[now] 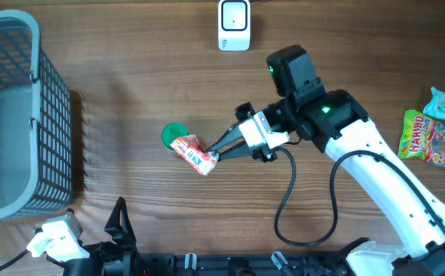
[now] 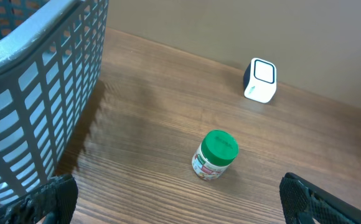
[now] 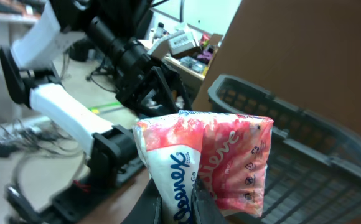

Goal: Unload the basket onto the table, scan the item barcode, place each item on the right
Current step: 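Lift the tissue pack toward the white scanner, then hold the tissue pack against the scanner with the right gripper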

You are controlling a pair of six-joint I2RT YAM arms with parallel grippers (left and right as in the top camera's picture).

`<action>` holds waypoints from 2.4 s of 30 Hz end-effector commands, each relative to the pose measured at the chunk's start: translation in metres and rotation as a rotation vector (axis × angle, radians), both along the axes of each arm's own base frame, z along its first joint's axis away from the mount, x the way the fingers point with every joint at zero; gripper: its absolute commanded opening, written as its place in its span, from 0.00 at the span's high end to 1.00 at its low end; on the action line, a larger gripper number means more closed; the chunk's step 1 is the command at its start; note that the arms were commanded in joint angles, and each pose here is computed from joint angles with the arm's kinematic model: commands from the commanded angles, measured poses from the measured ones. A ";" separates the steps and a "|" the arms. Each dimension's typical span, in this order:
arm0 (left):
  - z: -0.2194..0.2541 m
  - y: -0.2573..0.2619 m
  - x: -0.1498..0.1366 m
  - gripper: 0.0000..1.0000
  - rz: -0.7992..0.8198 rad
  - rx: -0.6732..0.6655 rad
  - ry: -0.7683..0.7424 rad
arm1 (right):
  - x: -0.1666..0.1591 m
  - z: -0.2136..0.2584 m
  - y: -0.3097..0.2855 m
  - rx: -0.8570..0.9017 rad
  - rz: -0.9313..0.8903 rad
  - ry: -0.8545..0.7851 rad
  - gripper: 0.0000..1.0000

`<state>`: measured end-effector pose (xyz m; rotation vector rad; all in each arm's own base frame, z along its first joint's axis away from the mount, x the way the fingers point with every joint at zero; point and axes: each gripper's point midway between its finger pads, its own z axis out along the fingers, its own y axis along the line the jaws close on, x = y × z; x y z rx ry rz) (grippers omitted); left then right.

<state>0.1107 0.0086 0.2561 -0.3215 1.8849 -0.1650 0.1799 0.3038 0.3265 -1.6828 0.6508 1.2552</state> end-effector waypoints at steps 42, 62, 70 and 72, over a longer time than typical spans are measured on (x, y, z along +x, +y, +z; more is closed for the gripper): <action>0.000 0.001 -0.001 0.00 0.002 0.005 -0.009 | 0.426 -0.141 -0.051 0.529 -0.764 2.313 0.96; 0.000 0.001 -0.001 0.00 0.002 0.005 -0.009 | 0.439 -0.217 -0.035 0.413 -0.840 2.682 0.96; 0.000 0.001 -0.001 0.00 0.002 0.005 -0.009 | 0.452 -0.193 -0.060 0.405 -0.913 2.353 0.95; 0.000 0.001 -0.001 0.00 0.002 0.005 -0.009 | 0.453 -0.185 -0.069 0.379 -0.960 2.228 0.95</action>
